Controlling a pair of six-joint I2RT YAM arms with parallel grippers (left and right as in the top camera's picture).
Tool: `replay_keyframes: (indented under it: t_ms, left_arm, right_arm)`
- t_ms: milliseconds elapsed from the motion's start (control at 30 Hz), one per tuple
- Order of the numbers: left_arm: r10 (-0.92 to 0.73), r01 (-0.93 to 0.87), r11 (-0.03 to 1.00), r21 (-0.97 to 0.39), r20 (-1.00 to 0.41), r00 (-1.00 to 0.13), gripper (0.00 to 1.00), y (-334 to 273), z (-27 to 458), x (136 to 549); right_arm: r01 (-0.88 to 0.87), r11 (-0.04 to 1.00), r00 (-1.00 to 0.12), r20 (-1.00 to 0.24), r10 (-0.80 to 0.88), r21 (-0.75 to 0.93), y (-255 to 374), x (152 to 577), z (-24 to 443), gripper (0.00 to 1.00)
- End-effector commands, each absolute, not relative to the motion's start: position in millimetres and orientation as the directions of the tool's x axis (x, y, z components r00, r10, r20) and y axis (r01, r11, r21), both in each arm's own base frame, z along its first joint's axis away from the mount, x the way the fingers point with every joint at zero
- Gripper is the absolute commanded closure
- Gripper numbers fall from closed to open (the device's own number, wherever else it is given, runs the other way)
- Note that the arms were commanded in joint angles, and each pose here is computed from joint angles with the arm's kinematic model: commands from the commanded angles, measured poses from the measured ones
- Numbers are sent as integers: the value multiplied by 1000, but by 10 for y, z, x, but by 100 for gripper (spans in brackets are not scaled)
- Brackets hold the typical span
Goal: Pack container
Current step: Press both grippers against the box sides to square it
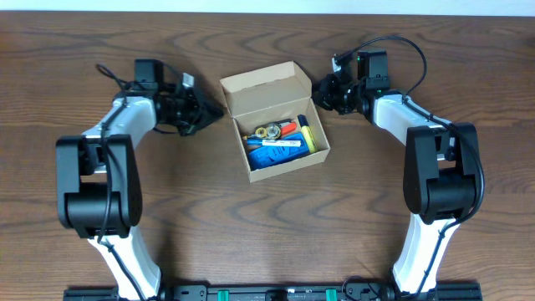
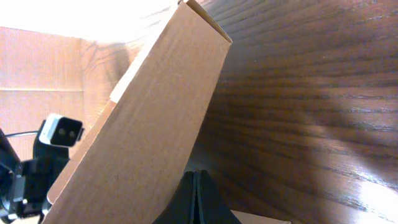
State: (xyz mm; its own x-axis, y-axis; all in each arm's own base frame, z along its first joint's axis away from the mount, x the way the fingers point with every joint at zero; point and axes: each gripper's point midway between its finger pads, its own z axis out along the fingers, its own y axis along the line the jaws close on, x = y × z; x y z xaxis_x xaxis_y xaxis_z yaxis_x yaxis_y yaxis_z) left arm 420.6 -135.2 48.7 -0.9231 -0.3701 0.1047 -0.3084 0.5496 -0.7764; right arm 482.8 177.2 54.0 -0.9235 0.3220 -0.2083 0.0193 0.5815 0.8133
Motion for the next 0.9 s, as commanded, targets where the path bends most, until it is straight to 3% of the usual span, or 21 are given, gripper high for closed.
replay_keyframes:
  t_ms: [0,167,867]
  left_arm:
    - [-354,-280,590,-757,70,-933,94,-1505,550,4207]
    - [-373,-291,623,-727,51,-926,94,-1568,486,4236]
    - [-365,-28,566,-824,-220,-905,94,-1603,903,4765]
  right_arm:
    - [-4,574,-932,-211,295,819,1832,4792,516,99]
    - [-6,572,-933,-210,292,820,1837,4788,520,99]
    - [-142,528,-943,-276,185,837,1923,4686,622,99]
